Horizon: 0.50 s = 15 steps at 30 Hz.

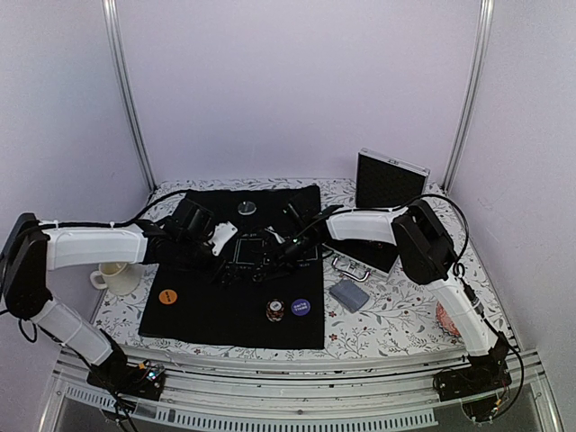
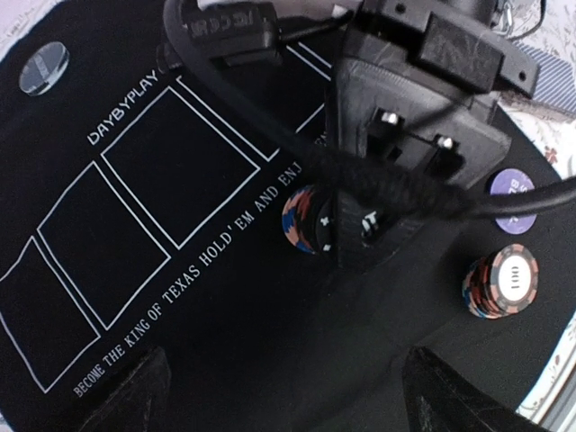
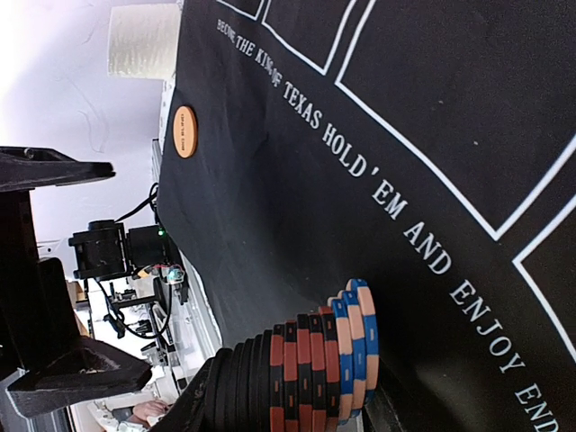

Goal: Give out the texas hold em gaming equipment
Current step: Place the poker chips pile on the poker table mat.

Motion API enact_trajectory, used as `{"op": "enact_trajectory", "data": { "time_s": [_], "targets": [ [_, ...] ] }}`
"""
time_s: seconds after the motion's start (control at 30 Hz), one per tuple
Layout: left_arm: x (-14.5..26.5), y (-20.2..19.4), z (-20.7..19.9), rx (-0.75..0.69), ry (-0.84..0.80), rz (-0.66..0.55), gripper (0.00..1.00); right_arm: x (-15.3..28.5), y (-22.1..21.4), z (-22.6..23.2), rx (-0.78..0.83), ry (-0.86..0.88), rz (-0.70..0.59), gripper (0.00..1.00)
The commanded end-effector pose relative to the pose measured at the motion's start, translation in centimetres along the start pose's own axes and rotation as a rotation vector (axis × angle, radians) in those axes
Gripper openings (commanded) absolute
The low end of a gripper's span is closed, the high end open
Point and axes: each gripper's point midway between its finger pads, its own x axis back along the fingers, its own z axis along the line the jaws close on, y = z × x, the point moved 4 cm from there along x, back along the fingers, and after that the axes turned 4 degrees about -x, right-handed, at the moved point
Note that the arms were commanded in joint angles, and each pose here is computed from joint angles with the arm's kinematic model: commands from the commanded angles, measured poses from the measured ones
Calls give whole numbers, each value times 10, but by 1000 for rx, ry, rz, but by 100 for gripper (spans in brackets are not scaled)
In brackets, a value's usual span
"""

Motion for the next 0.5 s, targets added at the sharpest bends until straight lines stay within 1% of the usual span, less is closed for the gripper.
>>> {"op": "enact_trajectory", "data": {
  "time_s": [0.0,0.03,0.1,0.13,0.17,0.23,0.37,0.47],
  "targets": [
    [-1,6,1,-20,-8,0,91,-2,2,-5,17,4,1,6],
    [-3,6,0,-33,-9,1,92,-2,3,-7,11,4,-2,6],
    [-6,8,-2,-56,-9,7,95,0,6,-13,-2,-2,-13,6],
    [-7,10,-4,-71,-6,7,98,0,8,-15,-7,-3,-19,6],
    [-9,14,-6,-88,-4,4,98,1,8,-18,-16,-4,-23,6],
    [-14,24,-12,-117,-3,-15,98,0,9,-22,-25,-3,-26,7],
    [-27,41,-20,-156,1,-101,98,-1,7,-22,-31,31,-14,8],
    [-41,43,-19,-154,12,-147,93,-1,6,-22,-38,39,-13,8]
  ]
}}
